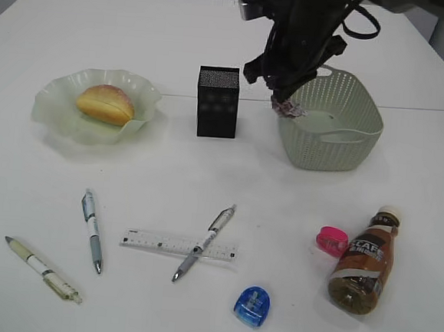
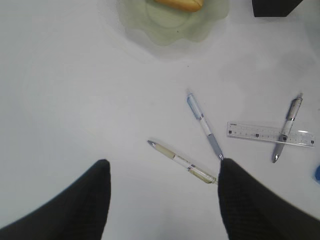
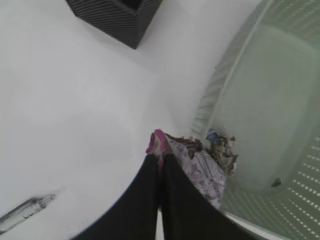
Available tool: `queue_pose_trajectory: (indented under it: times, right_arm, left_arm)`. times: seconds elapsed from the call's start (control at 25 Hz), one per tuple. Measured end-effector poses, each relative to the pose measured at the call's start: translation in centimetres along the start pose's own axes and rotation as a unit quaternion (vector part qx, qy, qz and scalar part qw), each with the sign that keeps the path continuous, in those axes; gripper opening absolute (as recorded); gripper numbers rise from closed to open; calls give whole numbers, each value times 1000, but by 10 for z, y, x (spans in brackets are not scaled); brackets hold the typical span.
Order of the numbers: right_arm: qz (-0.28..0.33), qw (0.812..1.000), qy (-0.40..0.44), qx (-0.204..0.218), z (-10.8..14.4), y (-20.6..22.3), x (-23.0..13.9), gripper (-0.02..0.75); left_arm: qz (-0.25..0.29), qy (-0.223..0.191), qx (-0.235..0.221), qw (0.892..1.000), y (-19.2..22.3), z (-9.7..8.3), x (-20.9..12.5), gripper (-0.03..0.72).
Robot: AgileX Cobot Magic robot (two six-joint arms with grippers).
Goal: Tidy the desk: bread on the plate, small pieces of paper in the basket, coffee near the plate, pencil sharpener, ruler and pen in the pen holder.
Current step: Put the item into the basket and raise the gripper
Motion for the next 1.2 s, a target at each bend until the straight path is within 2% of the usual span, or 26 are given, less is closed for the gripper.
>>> queue_pose_trajectory:
  times: [0.36,0.6,0.92,1.0,1.08,1.16,1.2]
  right_arm:
    - [-10,997,79,-22,-61,-9,-3,13]
    - [-14,986,162,-36,-96,-9,-10,13]
    - [-35,975,216,-37,-105,-9,-7,34]
    - [-43,972,227,-33,-105,-9,-4,127]
    - [-44,969,239,-31,-105,-8,-4,276]
    - [-44,968,246,-31,-105,-6,-4,460]
    - [-45,967,248,-31,-105,-5,-3,523]
  left_arm:
    - [0,0,1,1000,0,0,0,486]
    - [0,0,1,1000,0,0,0,486]
    - [0,0,1,1000,0,0,0,486]
    - [0,0,1,1000,0,0,0,486]
    - [0,0,1,1000,0,0,0,486]
    - [0,0,1,1000,0,0,0,486]
    - [0,0,1,1000,0,0,0,486]
Point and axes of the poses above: a point on each arm's last joint axis where the gripper is mounted, y pointing out along that axis toward the gripper, z along the wrist's bending axis when the last joint is at zero, x = y × z, the point moved 6 cm from there along y, pointing out along that axis toward the gripper, and after that the axes turned 3 degrees about y, right-handed, at the moved point
